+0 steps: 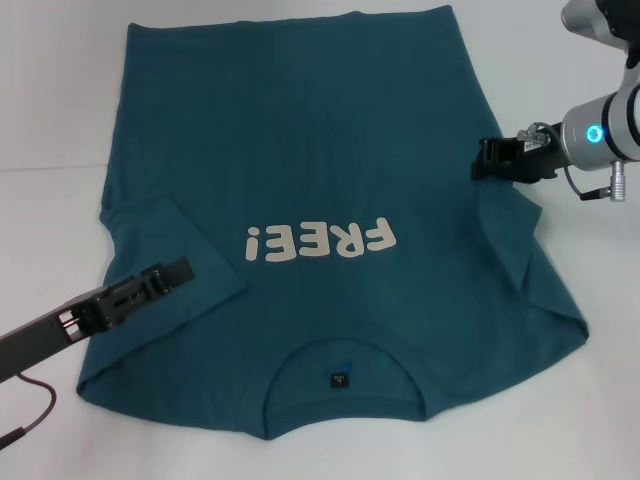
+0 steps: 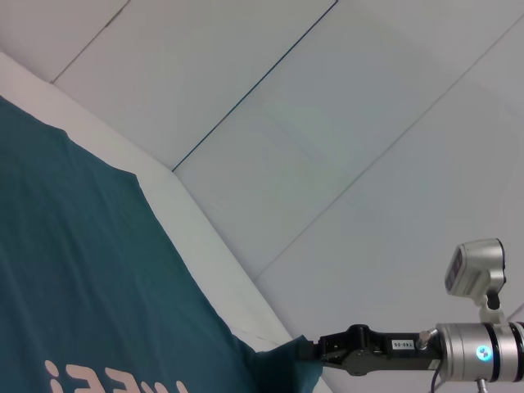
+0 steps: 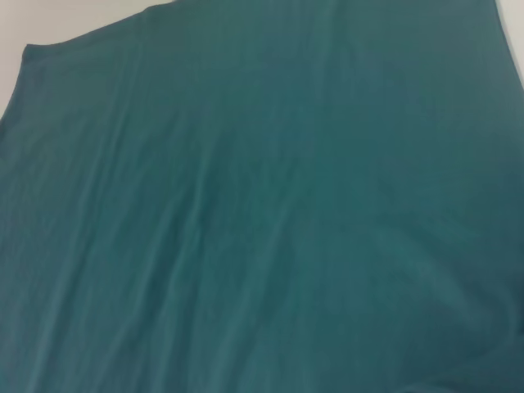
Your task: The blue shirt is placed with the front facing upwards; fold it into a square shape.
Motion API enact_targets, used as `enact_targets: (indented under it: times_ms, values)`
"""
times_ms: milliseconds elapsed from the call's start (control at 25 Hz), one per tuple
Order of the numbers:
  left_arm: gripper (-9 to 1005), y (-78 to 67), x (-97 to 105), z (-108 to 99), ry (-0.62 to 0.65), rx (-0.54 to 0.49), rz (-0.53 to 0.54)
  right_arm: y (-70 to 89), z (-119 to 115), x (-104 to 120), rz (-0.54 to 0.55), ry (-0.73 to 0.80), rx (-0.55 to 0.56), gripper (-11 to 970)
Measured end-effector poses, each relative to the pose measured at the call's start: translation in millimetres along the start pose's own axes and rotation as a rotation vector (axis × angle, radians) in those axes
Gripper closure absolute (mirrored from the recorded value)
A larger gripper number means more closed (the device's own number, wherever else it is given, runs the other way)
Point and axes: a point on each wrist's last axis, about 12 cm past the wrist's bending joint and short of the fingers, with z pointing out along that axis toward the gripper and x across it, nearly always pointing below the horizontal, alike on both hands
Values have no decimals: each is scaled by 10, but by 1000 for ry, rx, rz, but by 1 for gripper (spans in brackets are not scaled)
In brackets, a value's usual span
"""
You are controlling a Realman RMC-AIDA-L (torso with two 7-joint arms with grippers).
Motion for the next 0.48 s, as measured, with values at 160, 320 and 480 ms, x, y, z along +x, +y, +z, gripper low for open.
enact_targets:
  times_ms: [160, 320, 480]
  values:
    - [202, 2, 5, 1, 0, -1, -3, 16, 0, -10, -13, -6, -6, 937]
    - [202, 8, 12, -2, 0, -3, -7, 63, 9, -28, -38, -14, -19, 891]
    - [202, 21, 12, -11, -1, -11, -10, 121, 40, -21, -53, -24, -35, 716]
